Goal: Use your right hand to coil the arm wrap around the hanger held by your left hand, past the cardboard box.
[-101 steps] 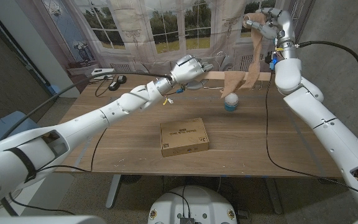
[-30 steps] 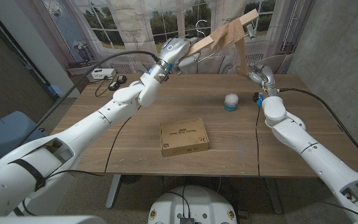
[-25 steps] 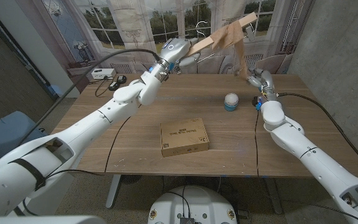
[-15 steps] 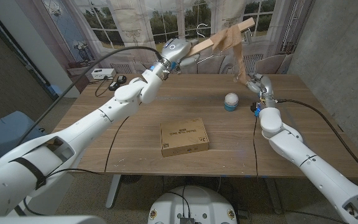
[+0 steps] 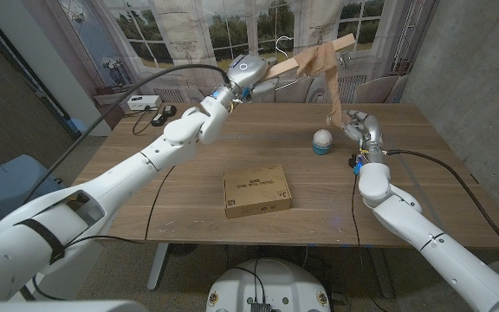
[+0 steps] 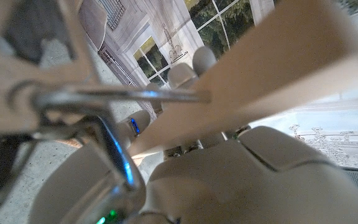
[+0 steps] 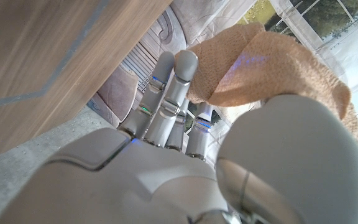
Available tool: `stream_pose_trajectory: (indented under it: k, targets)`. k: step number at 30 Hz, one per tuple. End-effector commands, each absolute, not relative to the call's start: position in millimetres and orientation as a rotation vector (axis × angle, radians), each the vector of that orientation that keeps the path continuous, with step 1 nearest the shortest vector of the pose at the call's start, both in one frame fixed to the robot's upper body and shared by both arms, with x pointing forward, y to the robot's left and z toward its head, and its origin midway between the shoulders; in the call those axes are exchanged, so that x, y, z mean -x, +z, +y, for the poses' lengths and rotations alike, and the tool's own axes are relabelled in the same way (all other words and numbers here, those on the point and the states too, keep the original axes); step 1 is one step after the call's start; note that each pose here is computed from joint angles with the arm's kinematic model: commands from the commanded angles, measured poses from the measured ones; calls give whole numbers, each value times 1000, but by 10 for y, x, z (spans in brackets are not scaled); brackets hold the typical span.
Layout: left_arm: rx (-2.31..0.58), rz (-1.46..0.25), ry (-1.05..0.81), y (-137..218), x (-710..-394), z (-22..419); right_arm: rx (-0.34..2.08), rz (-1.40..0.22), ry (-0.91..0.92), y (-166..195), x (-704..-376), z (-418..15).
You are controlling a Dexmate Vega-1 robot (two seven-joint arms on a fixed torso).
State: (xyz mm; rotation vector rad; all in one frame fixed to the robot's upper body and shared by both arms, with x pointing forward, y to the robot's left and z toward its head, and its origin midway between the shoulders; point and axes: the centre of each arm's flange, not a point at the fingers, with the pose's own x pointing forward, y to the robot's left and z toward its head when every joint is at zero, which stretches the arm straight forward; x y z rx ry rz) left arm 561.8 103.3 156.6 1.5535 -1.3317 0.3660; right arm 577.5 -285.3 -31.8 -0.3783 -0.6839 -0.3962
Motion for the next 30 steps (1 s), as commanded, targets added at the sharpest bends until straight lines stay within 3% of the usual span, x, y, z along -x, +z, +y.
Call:
stream_pose_trajectory:
  k: [1,15,30]
  targets:
    - [-1591,-1316,407,1527,-5565,969,354,-663,-479,-589,-5636,-2798]
    - [-1619,-1302,387,1525,-5494,938,297,-687,-746,-765,-5427,-2732]
    - [-1649,-1276,360,1521,-5468,915,451,-722,-1217,-793,-5214,-2401]
